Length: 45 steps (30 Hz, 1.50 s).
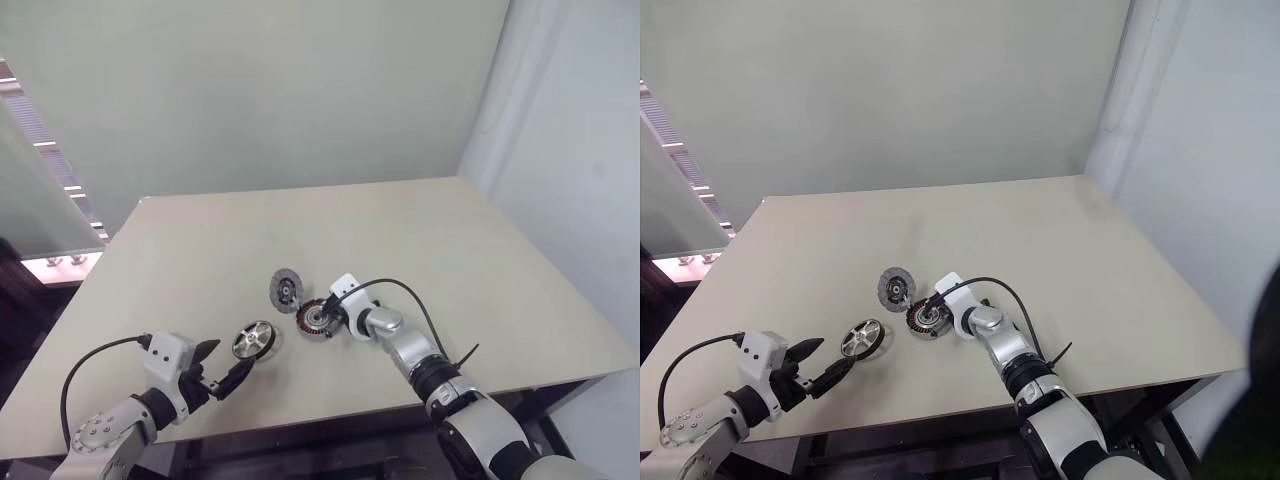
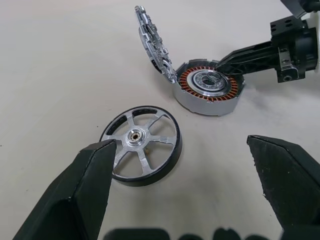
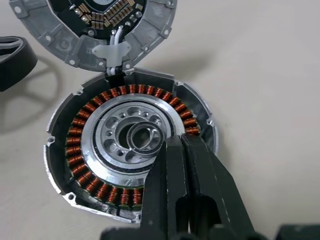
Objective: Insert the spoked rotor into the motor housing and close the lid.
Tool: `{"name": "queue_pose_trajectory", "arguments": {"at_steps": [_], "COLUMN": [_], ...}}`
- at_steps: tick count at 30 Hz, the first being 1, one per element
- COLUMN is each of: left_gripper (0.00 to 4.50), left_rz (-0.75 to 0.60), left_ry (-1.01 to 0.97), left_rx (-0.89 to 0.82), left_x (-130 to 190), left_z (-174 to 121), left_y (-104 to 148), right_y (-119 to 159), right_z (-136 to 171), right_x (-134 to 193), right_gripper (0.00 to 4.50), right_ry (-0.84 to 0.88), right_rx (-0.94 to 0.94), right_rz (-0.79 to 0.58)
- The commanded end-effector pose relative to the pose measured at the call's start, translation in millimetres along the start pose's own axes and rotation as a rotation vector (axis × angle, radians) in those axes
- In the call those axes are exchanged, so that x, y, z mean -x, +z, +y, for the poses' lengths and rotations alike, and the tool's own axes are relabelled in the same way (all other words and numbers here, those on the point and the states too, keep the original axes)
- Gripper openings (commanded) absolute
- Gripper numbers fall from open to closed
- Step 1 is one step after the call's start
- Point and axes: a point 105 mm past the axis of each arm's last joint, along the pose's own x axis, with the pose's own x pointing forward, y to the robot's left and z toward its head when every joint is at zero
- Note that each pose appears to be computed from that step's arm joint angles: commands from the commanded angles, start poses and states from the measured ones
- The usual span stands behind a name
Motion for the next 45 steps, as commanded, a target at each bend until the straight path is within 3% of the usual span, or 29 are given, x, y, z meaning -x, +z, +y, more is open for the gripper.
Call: {"name": "queue_pose_trajectory", "arguments": {"at_steps": [1, 16, 24, 34, 45], "left_gripper": [4.50, 4.50, 4.50, 4.50, 4.50], "left_rz": [-0.052, -0.050, -0.046, -0.046, -0.035], "left_ry": [0.004, 0.002, -0.004, -0.020, -0.015], "left_rx": [-0.035, -0.036, -0.034, -0.034, -0.031], "left_x": [1.3, 1.5, 0.8, -3.5, 0.9], "left_z": [-1.2, -5.6, -8.4, -11.6, -4.2], "left_y": [15.4, 17.4, 16.8, 17.7, 10.8], "right_y": [14.0, 17.4, 28.8, 42.3, 20.5], "right_z": [4.1, 14.9, 3.1, 15.6, 8.7], "right_x": [-0.3, -4.3, -0.7, -3.3, -2.0], "right_gripper": [0.02, 0.02, 0.02, 0.02, 0.02], "right_ry": [0.011, 0.025, -0.001, 0.040, 0.021], "right_rx": [0.023, -0.002, 0.008, 0.006, 0.083], "right_rz": [-0.039, -0.049, -0.079, -0.126, -0.011]}}
